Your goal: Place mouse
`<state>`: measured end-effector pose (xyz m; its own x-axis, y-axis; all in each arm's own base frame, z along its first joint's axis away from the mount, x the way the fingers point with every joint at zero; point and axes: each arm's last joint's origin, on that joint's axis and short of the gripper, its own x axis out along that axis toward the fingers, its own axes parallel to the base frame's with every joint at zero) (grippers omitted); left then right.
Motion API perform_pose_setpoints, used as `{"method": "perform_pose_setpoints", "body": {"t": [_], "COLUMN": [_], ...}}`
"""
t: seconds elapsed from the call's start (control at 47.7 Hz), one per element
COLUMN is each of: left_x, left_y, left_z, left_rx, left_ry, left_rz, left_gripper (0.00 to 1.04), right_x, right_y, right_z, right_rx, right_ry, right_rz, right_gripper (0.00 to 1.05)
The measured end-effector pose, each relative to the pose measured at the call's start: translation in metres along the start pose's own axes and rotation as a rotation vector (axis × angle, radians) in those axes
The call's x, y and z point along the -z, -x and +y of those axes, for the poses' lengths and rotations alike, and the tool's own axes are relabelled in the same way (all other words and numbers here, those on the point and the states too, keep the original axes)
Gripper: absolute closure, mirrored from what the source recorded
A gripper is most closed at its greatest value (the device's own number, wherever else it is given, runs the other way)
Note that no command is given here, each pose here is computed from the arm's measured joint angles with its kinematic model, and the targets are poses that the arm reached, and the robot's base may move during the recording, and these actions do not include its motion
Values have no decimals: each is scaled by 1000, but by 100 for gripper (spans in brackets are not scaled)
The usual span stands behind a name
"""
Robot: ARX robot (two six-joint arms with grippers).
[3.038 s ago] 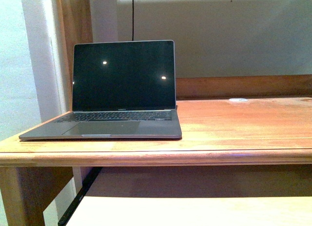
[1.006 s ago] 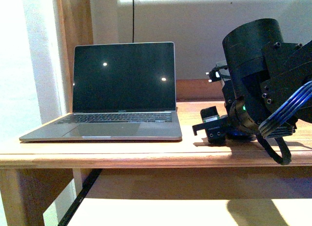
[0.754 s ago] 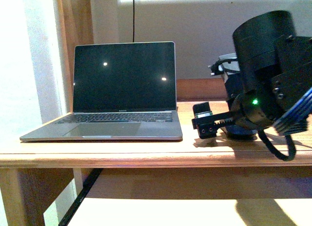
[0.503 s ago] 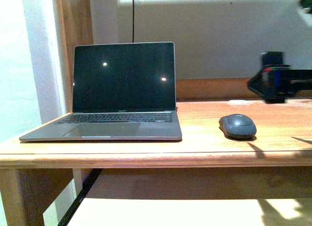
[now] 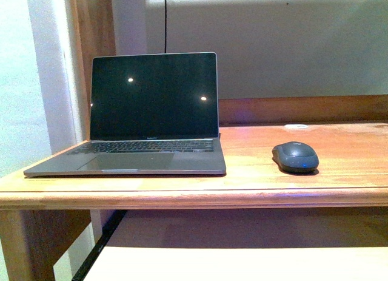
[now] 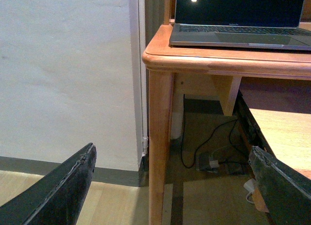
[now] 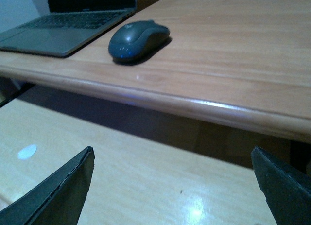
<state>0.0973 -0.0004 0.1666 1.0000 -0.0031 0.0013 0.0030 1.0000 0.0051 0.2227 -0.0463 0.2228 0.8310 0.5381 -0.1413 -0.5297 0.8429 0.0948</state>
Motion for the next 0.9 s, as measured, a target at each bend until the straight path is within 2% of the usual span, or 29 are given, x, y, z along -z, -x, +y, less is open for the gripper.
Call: {"method": "perform_pose_setpoints", "body": {"t": [0.23,0.377,0.482,0.629,0.754,0.901], "left_x": [0,0,0,0,0,0], "left_y": [0,0,0,0,0,0], "left_z": [0,0,0,0,0,0], "left_rx": [0,0,0,0,0,0], "left_ry": [0,0,0,0,0,0], "left_rz": [0,0,0,0,0,0], "left_gripper": [8,8,8,8,8,8], "right_x": [25,42,50,63,74,92], "right_y": [50,69,78,87,96,103], "right_z": [-5,-8,-11,-14,-21,-21], "right_rx": [-133,-115,-82,-99,-126,-157], "right_ry": [1,0,60,14,-81,-39], "right_rz": [5,31,38,65,128,181], "right_gripper": [7,7,7,7,7,7]}}
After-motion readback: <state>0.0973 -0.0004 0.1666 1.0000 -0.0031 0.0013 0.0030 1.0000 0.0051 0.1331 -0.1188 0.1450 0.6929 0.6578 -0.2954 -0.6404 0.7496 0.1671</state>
